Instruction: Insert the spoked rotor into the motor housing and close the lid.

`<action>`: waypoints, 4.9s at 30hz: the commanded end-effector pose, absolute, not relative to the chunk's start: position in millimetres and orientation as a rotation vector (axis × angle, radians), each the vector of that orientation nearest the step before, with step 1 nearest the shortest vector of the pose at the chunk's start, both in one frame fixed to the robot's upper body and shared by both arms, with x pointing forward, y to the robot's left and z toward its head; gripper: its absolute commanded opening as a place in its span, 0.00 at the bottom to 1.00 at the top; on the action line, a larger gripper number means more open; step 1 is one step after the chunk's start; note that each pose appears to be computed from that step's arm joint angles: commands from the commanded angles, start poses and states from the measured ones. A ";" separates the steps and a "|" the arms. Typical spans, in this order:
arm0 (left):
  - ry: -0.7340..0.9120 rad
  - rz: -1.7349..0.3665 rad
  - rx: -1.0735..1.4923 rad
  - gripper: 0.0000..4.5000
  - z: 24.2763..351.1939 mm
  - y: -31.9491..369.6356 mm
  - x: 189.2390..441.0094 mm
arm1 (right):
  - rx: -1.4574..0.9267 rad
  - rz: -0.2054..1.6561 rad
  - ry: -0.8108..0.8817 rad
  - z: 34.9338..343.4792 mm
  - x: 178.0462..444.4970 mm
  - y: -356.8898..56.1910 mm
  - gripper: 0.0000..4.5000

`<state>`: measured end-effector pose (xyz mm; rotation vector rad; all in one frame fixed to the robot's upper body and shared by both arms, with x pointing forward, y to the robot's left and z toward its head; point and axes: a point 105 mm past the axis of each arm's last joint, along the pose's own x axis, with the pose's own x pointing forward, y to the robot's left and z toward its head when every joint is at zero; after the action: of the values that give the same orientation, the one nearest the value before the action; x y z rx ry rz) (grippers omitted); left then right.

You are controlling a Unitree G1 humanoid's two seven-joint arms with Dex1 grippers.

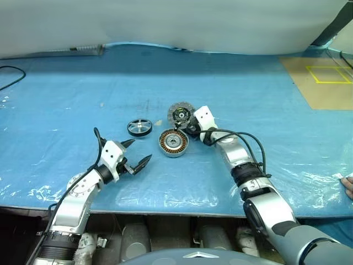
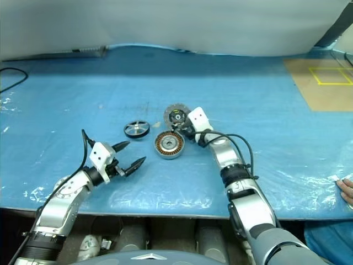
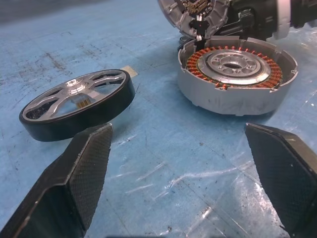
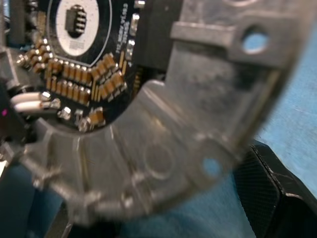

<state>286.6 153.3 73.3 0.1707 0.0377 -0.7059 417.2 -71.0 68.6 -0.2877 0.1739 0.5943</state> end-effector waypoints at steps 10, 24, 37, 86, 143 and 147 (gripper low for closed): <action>-0.025 -0.697 0.185 1.00 99.0 149.3 287.7 | -0.274 0.561 0.275 36.4 415.5 -80.1 0.35; -0.014 -0.708 0.191 1.00 94.3 150.9 290.1 | -0.354 0.630 0.320 30.3 372.6 -137.7 0.13; -0.009 -0.721 0.199 1.00 80.9 155.4 291.5 | -0.420 0.960 0.112 99.3 320.8 -105.8 0.13; -0.016 -0.768 0.171 1.00 83.3 139.5 283.1 | -0.147 1.071 0.102 137.3 306.5 -40.8 0.58; -0.023 -0.772 0.177 1.00 83.8 133.2 285.9 | -0.451 1.040 0.267 123.2 320.1 -28.2 0.01; -0.023 -0.770 0.177 1.00 84.1 133.5 285.6 | -0.450 1.034 0.289 111.4 324.0 -22.6 0.01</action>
<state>287.1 136.0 73.7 0.1692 0.0177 -0.7563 321.9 -25.5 107.5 -0.4340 0.3210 1.0360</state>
